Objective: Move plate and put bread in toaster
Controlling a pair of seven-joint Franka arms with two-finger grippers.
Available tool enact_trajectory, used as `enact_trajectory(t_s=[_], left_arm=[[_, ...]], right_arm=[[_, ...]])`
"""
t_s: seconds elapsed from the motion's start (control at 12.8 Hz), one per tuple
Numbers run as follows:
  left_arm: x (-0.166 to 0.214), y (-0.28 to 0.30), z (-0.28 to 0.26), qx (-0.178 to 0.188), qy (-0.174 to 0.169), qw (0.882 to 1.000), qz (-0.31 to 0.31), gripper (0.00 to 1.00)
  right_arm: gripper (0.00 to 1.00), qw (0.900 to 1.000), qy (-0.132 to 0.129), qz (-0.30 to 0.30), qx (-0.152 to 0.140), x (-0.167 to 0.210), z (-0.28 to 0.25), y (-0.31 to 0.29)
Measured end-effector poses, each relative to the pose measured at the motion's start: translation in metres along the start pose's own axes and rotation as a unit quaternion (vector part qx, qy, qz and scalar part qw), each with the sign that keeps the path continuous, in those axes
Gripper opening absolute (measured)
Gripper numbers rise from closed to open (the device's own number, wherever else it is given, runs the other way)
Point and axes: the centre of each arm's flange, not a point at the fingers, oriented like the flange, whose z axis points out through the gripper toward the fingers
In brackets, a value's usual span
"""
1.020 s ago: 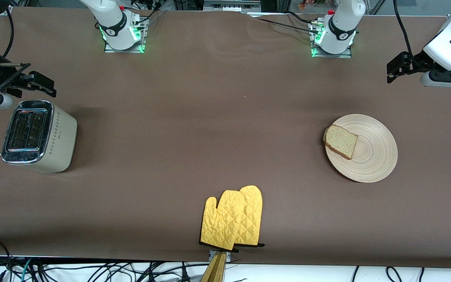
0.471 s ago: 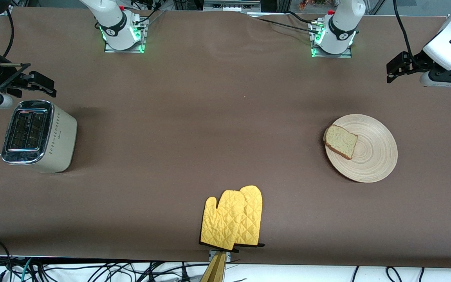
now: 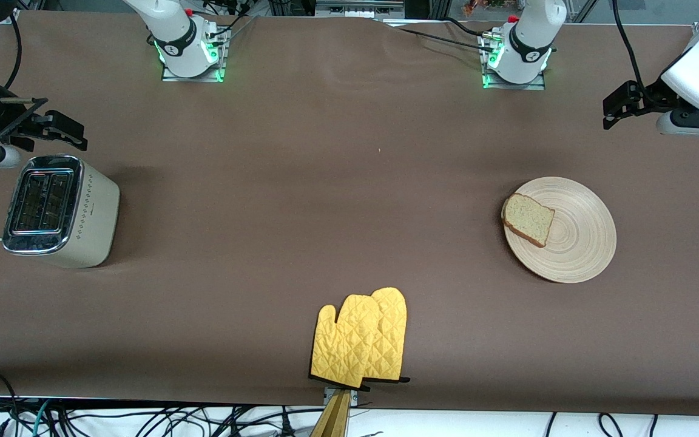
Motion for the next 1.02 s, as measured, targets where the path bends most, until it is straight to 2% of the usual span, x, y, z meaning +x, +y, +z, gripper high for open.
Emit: enact_trajectory(t_s=[0.55,1.02], left_arm=[[-0.002,-0.001,-0.033,0.0,0.032,0.999,-0.001,1.0],[0.011,0.001,-0.007,0.012,-0.009,1.0,0.004,1.0]], right_arm=[[1.0,1.0,0.0,0.0,0.0,0.0,0.0,0.0],[1.0,1.0,0.0,0.0,0.0,0.0,0.0,0.0]])
